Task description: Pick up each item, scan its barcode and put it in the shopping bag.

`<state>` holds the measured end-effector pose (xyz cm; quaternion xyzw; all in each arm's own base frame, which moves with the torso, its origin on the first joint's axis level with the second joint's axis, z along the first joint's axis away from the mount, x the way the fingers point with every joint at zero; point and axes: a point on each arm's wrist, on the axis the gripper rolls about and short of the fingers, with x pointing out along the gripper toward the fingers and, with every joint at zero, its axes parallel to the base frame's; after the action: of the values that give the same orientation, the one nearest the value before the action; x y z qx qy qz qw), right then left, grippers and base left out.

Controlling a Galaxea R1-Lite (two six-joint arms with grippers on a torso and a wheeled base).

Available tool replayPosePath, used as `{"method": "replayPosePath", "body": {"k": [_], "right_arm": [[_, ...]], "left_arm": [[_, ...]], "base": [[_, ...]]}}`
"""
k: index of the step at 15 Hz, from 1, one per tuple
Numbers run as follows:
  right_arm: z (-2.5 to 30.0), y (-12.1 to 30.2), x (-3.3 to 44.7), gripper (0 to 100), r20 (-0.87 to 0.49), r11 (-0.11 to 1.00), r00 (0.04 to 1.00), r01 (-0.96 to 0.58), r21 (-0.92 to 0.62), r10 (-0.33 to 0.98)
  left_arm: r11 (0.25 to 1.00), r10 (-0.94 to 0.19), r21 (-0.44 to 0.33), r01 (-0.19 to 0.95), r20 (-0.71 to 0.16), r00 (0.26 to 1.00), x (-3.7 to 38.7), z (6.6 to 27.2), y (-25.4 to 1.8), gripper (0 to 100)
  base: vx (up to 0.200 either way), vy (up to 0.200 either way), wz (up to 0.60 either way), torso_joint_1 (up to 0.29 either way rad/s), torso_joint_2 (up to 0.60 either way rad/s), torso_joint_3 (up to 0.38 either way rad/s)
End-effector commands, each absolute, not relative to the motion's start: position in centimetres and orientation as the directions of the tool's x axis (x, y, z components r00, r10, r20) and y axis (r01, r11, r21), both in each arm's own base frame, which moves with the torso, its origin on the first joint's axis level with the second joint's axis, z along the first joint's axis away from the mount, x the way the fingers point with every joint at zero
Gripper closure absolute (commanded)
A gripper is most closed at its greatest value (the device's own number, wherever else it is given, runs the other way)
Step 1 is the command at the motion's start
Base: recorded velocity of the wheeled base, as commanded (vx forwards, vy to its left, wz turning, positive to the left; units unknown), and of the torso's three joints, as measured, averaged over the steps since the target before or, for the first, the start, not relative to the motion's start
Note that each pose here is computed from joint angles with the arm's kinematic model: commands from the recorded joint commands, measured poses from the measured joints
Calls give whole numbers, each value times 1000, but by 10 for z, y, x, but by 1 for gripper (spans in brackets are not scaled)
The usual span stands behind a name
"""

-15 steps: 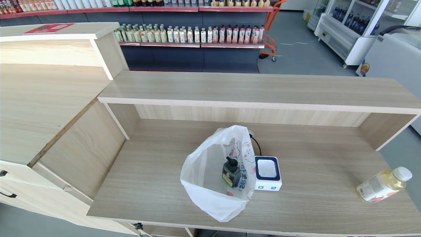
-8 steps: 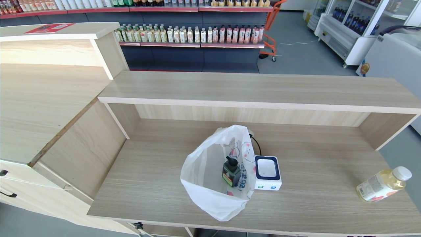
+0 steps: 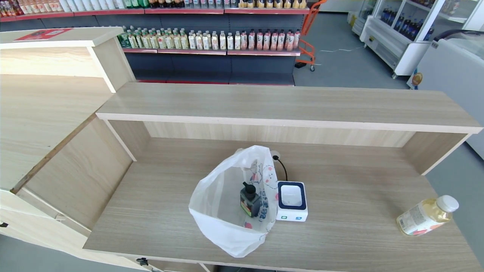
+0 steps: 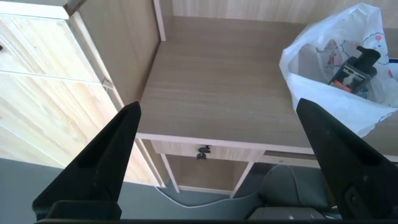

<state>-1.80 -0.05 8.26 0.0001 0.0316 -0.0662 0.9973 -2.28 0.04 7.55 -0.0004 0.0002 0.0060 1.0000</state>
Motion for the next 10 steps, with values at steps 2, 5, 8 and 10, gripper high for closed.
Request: {"method": "replayPosePath", "body": {"k": [2,5,8,10], "right_arm": [[82,-1,-17,0,-72,991,989,131,-5,-131],[82,-1,-17,0,-72,991,989,131,-5,-131],[82,-1,-17,0,-73,991,989,131,-5,-131],[82,-1,-17,0,-72,991,989,131,-5,-131]], "left_arm": [[1000,14,-2,-14,0,1000,-23,75,0,0],[1000,12,0,-12,-2,1000,-23,75,0,0],[1000,14,0,-14,0,1000,-23,75,0,0],[1000,12,0,-12,0,1000,-23,75,0,0]], "base": [[-200,-200,0,2,0,5],[-200,-200,0,14,6,1],[-200,-200,0,-9,-1,-1],[-100,-100,0,1,-1,-1]]}}
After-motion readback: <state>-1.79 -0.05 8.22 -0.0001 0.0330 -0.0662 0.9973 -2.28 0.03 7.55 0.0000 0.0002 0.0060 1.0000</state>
